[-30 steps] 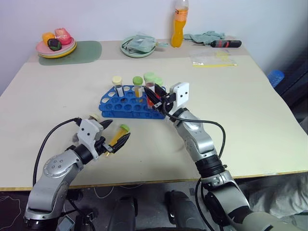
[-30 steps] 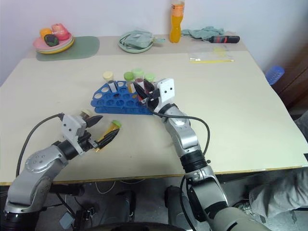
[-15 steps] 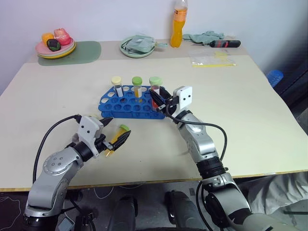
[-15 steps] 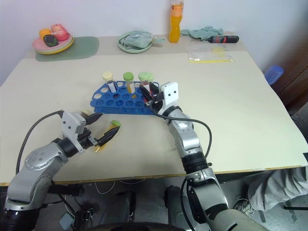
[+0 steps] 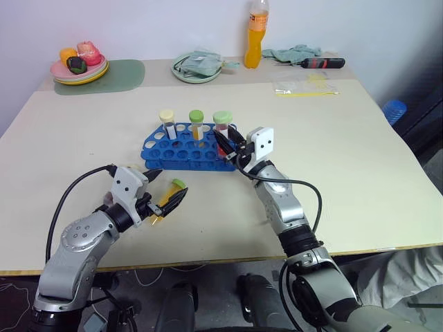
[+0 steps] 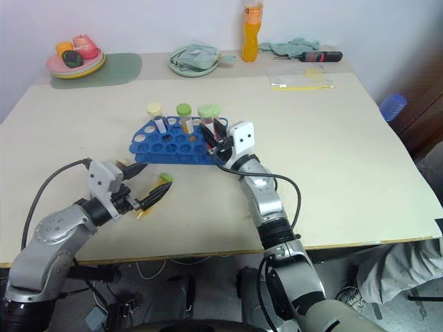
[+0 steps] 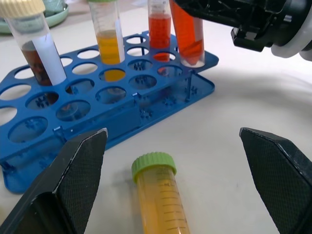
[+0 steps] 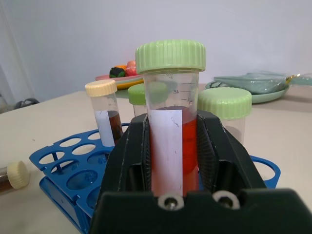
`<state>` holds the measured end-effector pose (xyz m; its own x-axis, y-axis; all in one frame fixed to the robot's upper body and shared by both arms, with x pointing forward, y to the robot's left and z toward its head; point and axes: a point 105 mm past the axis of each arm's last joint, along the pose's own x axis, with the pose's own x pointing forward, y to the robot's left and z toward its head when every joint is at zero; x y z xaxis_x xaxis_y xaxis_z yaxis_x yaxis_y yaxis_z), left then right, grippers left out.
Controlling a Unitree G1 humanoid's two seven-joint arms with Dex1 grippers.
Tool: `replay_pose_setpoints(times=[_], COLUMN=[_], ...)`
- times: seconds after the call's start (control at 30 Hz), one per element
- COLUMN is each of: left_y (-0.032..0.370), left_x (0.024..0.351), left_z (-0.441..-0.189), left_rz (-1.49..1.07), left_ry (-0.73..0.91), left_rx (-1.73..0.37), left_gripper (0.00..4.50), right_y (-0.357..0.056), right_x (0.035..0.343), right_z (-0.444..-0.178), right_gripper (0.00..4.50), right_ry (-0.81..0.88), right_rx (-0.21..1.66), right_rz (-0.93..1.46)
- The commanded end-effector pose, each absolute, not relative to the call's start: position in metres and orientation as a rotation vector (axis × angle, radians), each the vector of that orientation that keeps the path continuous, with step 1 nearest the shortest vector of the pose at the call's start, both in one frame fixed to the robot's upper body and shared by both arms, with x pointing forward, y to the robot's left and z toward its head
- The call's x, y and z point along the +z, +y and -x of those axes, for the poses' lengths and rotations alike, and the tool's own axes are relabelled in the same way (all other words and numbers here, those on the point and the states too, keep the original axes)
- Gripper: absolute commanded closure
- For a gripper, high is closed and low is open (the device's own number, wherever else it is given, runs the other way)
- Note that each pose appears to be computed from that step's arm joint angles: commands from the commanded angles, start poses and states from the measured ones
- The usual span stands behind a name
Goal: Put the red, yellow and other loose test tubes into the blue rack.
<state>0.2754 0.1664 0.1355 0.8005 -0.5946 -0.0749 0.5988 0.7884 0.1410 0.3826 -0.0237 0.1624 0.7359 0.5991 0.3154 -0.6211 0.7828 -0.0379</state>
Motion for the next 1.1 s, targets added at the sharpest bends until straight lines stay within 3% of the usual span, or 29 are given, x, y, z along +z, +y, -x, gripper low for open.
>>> replay_pose_setpoints(times=[0.03,0.27,0.3,0.4,0.6,0.67,0.77,0.8,1.1], left_y=[0.168,0.171,0.171,0.174,0.165,0.156,0.159,0.162,0.158], left_x=[0.148,0.149,0.149,0.153,0.160,0.164,0.147,0.146,0.139], left_z=[-0.273,-0.273,-0.273,-0.276,-0.286,-0.287,-0.280,-0.279,-0.285], left_rz=[-0.182,-0.186,-0.186,-0.187,-0.285,-0.380,-0.378,-0.404,-0.448], left_ry=[-0.018,-0.019,-0.019,0.009,0.221,0.337,0.683,0.732,0.836], left_rx=[-0.632,-0.615,-0.612,-0.591,-0.569,-0.577,-0.618,-0.605,-0.595], left_gripper=[0.00,0.00,0.00,0.00,0.00,0.00,0.00,0.00,0.00], right_y=[-0.021,-0.024,-0.024,-0.025,-0.042,-0.053,-0.067,-0.070,-0.077], right_x=[0.162,0.164,0.165,0.181,0.199,0.199,0.196,0.195,0.199], right_z=[-0.381,-0.379,-0.379,-0.373,-0.354,-0.341,-0.313,-0.304,-0.268], right_gripper=[3.70,0.32,0.04,0.04,0.04,0.04,0.04,0.04,0.04], right_ry=[-0.340,-0.365,-0.372,-0.434,-0.476,-0.437,-0.323,-0.283,-0.161], right_rx=[0.677,0.672,0.670,0.703,0.808,0.914,1.118,1.177,1.357], right_rz=[-0.082,-0.084,-0.086,-0.016,0.161,0.242,0.333,0.347,0.405])
